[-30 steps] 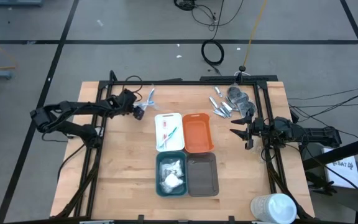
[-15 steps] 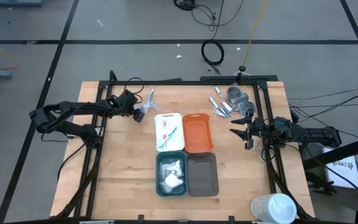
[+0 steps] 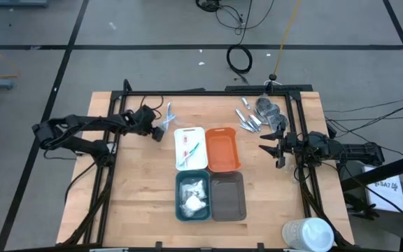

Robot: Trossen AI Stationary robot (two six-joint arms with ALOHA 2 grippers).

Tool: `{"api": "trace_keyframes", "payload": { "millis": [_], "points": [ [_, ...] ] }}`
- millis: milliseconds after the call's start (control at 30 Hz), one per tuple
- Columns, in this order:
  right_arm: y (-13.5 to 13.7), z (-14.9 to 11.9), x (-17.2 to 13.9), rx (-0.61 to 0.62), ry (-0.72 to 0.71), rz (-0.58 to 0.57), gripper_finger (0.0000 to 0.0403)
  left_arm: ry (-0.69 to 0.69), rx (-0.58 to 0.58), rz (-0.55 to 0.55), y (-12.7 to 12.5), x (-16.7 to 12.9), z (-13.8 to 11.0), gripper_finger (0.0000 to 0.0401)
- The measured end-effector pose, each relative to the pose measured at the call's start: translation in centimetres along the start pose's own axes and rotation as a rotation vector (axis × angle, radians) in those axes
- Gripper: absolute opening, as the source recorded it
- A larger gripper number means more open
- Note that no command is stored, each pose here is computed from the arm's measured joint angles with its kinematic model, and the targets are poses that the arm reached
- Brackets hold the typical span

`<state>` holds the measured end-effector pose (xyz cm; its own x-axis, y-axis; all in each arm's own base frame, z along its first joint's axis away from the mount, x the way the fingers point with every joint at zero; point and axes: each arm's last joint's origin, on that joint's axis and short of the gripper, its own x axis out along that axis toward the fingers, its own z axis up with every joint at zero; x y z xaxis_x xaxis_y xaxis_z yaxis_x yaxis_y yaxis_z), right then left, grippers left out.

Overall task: Pick & Place Travel size toiletries
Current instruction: Put the top blue toothbrush into the white bin

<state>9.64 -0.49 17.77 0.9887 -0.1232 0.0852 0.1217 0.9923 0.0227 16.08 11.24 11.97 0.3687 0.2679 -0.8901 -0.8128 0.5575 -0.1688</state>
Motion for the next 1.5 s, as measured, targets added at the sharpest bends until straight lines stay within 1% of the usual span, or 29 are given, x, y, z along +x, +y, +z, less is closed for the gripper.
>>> {"api": "trace_keyframes", "payload": {
  "millis": [133,267,367,567,700,833,967,1167,1267,1400,1500],
  "points": [
    [0.0,0.0,0.0,0.0,0.0,0.0,0.0175,-0.027,0.129,0.056,-0.5,0.0,-0.2,0.0257],
    [0.0,0.0,0.0,0.0,0.0,0.0,0.0174,-0.08,0.204,0.131,-1.2,0.0,-0.3,0.0257],
    [0.0,0.0,0.0,0.0,0.0,0.0,0.0172,-0.122,0.238,0.17,-1.7,-0.1,-0.4,0.0257],
    [0.0,0.0,0.0,0.0,0.0,0.0,0.0174,-0.148,0.283,0.15,-2.5,-0.1,-0.5,0.0257],
    [0.0,0.0,0.0,0.0,0.0,0.0,0.0175,-0.13,0.265,0.106,-2.6,-0.1,-0.6,0.0257],
    [0.0,0.0,0.0,0.0,0.0,0.0,0.0172,-0.126,0.261,0.103,-2.6,-0.1,-0.6,0.0248],
    [0.0,0.0,0.0,0.0,0.0,0.0,0.0173,-0.128,0.26,0.103,-2.6,-0.1,-0.6,0.0212],
    [0.0,0.0,0.0,0.0,0.0,0.0,0.0175,-0.141,0.23,0.109,-2.7,-0.2,-0.5,0.0127],
    [0.0,0.0,0.0,0.0,0.0,0.0,0.0172,-0.157,0.19,0.134,-2.6,-0.2,-0.5,0.0088],
    [0.0,0.0,0.0,0.0,0.0,0.0,0.0173,-0.175,0.087,0.148,-2.5,-0.2,-0.4,0.0048],
    [0.0,0.0,0.0,0.0,0.0,0.0,0.0175,-0.171,0.071,0.138,-2.6,-0.2,-0.4,0.0025]
  ]
}}
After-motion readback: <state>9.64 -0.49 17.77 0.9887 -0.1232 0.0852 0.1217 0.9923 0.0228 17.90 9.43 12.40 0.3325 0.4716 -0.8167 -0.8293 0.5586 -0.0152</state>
